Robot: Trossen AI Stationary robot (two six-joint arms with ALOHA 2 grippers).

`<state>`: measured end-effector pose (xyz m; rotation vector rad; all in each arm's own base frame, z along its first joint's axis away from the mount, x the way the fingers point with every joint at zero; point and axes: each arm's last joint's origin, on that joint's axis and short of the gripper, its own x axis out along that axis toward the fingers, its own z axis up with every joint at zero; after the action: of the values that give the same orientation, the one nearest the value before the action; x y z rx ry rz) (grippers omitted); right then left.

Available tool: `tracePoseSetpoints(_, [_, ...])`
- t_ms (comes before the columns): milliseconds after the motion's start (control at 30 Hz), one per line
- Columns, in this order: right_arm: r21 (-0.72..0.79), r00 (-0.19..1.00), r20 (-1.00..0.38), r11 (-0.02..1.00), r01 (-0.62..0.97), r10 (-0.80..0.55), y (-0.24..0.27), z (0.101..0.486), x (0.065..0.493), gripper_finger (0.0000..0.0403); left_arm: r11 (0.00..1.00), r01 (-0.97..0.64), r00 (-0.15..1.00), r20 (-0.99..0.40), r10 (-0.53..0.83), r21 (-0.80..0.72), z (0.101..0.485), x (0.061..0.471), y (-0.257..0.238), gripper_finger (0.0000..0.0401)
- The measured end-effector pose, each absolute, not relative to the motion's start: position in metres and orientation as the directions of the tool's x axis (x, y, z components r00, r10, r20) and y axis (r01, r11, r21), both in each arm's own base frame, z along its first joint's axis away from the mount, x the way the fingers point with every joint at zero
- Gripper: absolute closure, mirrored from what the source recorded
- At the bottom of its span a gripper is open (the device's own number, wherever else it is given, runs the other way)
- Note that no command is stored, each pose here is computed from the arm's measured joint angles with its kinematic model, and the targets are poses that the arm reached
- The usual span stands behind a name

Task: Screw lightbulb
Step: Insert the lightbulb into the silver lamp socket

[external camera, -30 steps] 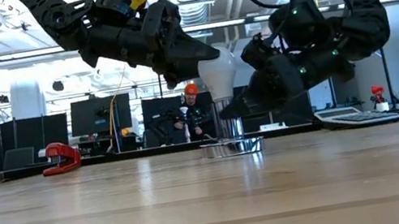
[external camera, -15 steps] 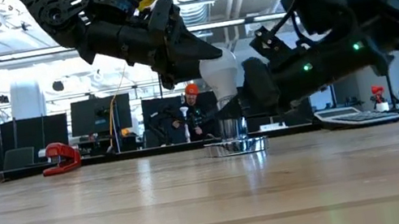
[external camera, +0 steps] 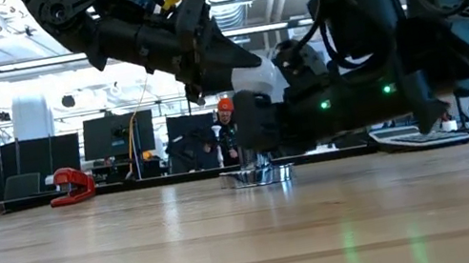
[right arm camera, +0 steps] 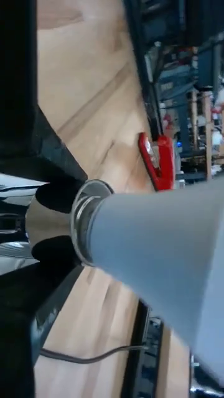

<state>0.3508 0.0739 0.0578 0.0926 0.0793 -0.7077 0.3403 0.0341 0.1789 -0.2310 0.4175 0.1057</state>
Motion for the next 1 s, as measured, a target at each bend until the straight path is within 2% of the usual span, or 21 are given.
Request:
tracePoseSetpoints(133, [-0.012,0.799,-0.149,0.809,0.588,-0.583,0.078,0.065,0.340,0.0128,0.968,-0.141,0.905,-0.423,0.041,-0.209,0.178,0.340,0.032,0.0173])
tracePoseSetpoints(267, [0.024,0.843,-0.213,0.859,0.511,-0.495,0.071,0.078,0.326,0.0094,0.968,-0.143,0.902,-0.430,0.041,-0.208,0.177,0.340,0.031,0.0173])
tracePoseSetpoints(433, [0.059,0.887,-0.319,0.927,0.369,-0.333,0.053,0.089,0.305,0.0087,0.968,-0.142,0.902,-0.430,0.041,-0.205,0.177,0.340,0.029,0.0173])
tracePoseSetpoints(667, [0.115,0.901,-0.410,0.972,0.205,-0.142,0.021,0.088,0.276,0.0088,0.969,-0.140,0.902,-0.429,0.041,-0.202,0.177,0.341,0.025,0.0173])
tracePoseSetpoints(1000, [0.071,0.890,-0.439,0.983,0.170,-0.122,0.005,0.080,0.272,0.0088,0.959,-0.190,0.900,-0.428,0.085,-0.208,0.177,0.341,0.018,0.0173])
